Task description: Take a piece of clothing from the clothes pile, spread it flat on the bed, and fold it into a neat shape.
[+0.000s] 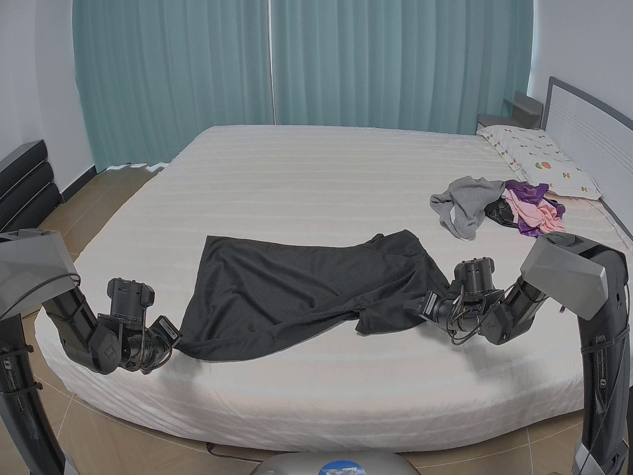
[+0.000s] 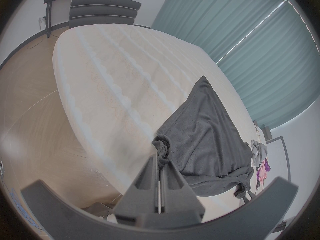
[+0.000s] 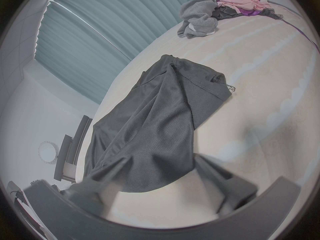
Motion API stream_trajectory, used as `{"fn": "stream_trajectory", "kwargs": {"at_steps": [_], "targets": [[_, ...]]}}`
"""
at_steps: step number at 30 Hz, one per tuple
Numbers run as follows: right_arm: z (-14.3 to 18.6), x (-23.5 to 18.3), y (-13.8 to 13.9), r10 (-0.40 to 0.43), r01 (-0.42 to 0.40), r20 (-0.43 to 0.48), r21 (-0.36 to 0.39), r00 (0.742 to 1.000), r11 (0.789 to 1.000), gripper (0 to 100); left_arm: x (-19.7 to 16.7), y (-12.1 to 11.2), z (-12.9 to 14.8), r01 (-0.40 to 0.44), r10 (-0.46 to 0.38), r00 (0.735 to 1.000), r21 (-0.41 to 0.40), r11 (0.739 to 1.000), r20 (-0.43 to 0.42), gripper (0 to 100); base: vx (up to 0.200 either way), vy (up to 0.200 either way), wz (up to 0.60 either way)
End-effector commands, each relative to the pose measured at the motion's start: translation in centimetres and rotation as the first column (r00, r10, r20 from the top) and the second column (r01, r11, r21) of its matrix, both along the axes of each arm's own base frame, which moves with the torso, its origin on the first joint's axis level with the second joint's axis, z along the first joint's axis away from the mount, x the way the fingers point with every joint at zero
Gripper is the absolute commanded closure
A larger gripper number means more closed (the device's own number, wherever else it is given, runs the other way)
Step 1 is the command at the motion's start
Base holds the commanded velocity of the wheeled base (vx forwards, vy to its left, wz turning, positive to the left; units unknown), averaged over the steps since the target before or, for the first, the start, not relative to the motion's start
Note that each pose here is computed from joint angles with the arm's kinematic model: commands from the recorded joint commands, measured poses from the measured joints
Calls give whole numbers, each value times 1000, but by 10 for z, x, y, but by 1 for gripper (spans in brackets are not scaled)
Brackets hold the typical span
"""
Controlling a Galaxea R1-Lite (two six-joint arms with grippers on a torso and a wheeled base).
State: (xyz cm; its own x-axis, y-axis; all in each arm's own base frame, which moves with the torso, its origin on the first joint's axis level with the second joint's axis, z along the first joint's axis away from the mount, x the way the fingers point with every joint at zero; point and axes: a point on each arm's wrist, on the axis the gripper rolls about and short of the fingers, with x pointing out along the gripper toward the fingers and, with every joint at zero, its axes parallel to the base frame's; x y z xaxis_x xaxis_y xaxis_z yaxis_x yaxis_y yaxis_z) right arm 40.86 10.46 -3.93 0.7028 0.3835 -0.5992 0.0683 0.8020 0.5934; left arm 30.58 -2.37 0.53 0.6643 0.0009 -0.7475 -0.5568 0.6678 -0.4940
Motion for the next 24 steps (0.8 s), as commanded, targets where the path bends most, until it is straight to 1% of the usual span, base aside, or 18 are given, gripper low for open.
{"fn": "stream_trajectory", "kwargs": {"at_steps": [1,5,8,10,11,12,14,15,18,21,24], "targets": [[-3,0,0,-6,6,-2,-1,1000,1000,100,-1,0,-2,1,-1,1000,0,1000,-7,100,0,0,0],[9,-6,-2,-7,7,0,4,1000,1000,100,-2,0,-1,3,-3,1000,-5,1000,-7,100,0,0,0],[25,-15,-13,-20,20,5,17,1000,1000,100,-3,0,0,6,-7,1000,-6,1000,-9,100,0,0,0],[27,-16,-14,-24,23,8,18,1000,1000,100,-3,0,0,6,-7,1000,-6,1000,-8,100,0,0,0],[41,-24,-25,-37,37,13,33,999,999,100,-3,1,2,5,-5,1000,-5,1000,-4,100,0,0,0],[46,-28,-30,-44,44,13,38,999,998,100,-3,1,3,6,-6,1000,-5,1000,-1,100,0,0,0],[47,-29,-31,-46,45,11,38,999,998,100,-3,1,4,6,-6,1000,-5,1000,0,100,0,0,0],[58,-50,-44,-31,31,-12,64,999,997,100,-4,2,6,7,-7,1000,-3,1000,5,100,0,0,0],[66,-71,-53,-1,5,-39,98,999,995,100,-5,2,10,8,-8,1000,-4,1000,15,100,0,0,0],[78,-90,-59,13,-8,-39,121,999,993,100,-9,2,14,11,-11,1000,-1,1000,25,100,0,0,0],[93,-110,-68,18,-14,-26,144,1000,989,100,-14,1,18,38,-39,999,21,999,27,100,0,0,0]]}}
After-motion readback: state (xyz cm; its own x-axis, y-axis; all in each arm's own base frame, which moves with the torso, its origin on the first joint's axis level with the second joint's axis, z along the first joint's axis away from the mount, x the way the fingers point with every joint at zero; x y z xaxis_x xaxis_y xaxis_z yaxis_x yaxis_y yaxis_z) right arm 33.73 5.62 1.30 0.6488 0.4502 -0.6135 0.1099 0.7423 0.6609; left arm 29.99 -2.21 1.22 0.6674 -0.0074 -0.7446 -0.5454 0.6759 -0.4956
